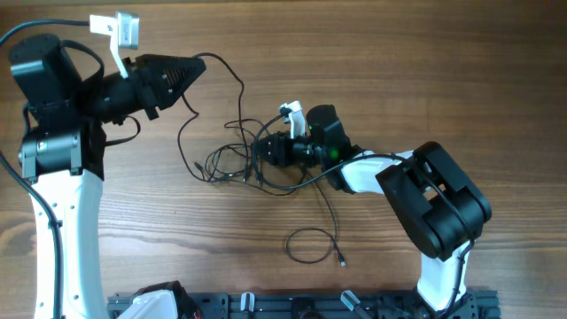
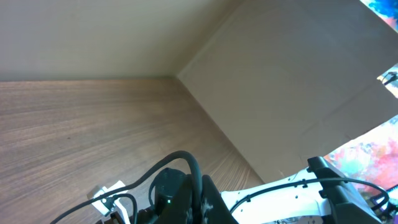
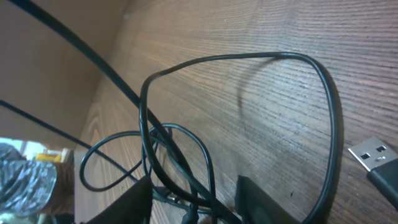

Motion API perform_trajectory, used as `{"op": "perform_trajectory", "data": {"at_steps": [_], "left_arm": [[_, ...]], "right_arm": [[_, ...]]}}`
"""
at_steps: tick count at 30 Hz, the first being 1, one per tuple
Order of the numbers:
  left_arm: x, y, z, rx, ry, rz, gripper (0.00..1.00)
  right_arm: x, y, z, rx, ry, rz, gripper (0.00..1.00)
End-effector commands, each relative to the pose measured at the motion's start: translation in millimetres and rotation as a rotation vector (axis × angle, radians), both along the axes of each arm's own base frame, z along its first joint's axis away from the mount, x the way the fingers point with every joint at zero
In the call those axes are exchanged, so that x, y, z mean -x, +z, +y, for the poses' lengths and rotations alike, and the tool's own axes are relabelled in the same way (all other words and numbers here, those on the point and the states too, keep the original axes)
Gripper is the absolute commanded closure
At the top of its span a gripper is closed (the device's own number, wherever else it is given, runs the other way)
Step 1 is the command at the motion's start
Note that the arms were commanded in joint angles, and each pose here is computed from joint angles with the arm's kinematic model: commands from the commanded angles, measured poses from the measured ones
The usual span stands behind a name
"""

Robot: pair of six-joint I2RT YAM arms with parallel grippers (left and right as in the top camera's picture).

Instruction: Untangle cables

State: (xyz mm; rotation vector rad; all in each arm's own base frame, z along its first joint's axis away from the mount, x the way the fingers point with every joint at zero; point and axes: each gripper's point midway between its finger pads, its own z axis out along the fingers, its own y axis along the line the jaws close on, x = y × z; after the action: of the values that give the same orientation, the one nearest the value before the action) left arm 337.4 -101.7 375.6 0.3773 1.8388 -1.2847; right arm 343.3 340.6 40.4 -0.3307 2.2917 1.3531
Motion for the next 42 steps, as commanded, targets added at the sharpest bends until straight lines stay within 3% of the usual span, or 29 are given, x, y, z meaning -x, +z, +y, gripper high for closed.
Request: {"op": "perform_trajectory", "data": {"at_steps": [1, 3, 4, 5, 6, 10, 13, 17, 21, 23, 24, 26, 27, 29, 32, 36, 40, 42], "left_arm": [[4.0, 6.6, 0.3, 0.009, -0.007, -0.008, 0.96], [4.0, 6.6, 0.3, 0.017, -0.005, 0.008, 0.96], [4.0, 6.7, 0.3, 0.019, -0.004, 0.011, 0.96], [3.9, 6.7, 0.5, 0.019, -0.004, 0.011, 0.96], [3.4, 7.3, 1.3, 0.018, -0.001, 0.006, 0.96], [-11.7, 35.7, 36.8, 0.075, 0.114, -0.029, 0.96], [-17.2, 77.4, 76.2, 0.118, 0.228, -0.148, 0.96], [-22.8, 124.8, 135.9, 0.185, 0.486, -0.310, 0.96], [-46.3, 135.4, 191.9, 0.278, 0.803, -0.353, 0.91], [-56.2, 129.8, 218.0, 0.318, 0.936, -0.334, 0.96], [-61.6, 123.8, 227.1, 0.328, 0.975, -0.316, 0.96], [-72.0, 117.4, 234.6, 0.271, 0.990, -0.363, 0.96], [-77.4, 117.5, 236.9, 0.199, 0.991, -0.440, 0.96], [-87.6, 118.4, 237.7, 0.111, 0.980, -0.565, 0.96], [-105.5, 113.9, 238.7, 0.041, 0.968, -0.723, 0.96], [-136.6, 74.8, 284.4, 0.005, 1.141, -0.719, 0.96], [-161.5, 25.1, 312.7, -0.328, 1.231, -0.770, 0.96], [-154.8, 21.0, 348.0, -0.381, 1.416, -0.748, 0.96]], "right_arm": [[-8.3, -5.8, 1.8, 0.021, -0.062, -0.014, 0.52], [-8.1, -2.5, 6.3, 0.015, -0.063, -0.036, 0.57], [-7.9, -3.5, 7.7, 0.024, -0.071, -0.041, 0.68], [-9.7, -6.1, 6.7, 0.040, -0.091, -0.044, 0.90], [-11.2, -8.3, 5.0, 0.052, -0.105, -0.043, 0.95], [-18.6, -12.3, -23.3, 0.061, -0.145, 0.081, 0.95], [-17.8, -14.5, -81.1, 0.140, -0.206, 0.249, 0.95], [-1.1, -18.6, -225.3, 0.548, -0.474, 0.349, 0.95], [5.7, -2.4, -270.9, 0.643, -0.525, 0.319, 0.95], [9.1, -3.3, -267.2, 0.630, -0.508, 0.335, 0.83], [10.6, -3.2, -263.0, 0.615, -0.494, 0.342, 0.69], [12.2, -2.1, -255.7, 0.593, -0.476, 0.348, 0.24], [12.6, -1.8, -252.8, 0.592, -0.467, 0.344, 0.07], [13.2, -1.9, -250.6, 0.593, -0.460, 0.341, 0.01], [13.3, -1.9, -250.2, 0.593, -0.460, 0.342, 0.01], [13.8, -2.0, -250.2, 0.593, -0.459, 0.344, 0.00], [18.3, -3.3, -249.5, 0.573, -0.492, 0.402, 0.00], [18.9, -3.6, -249.7, 0.571, -0.498, 0.410, 0.00]]}}
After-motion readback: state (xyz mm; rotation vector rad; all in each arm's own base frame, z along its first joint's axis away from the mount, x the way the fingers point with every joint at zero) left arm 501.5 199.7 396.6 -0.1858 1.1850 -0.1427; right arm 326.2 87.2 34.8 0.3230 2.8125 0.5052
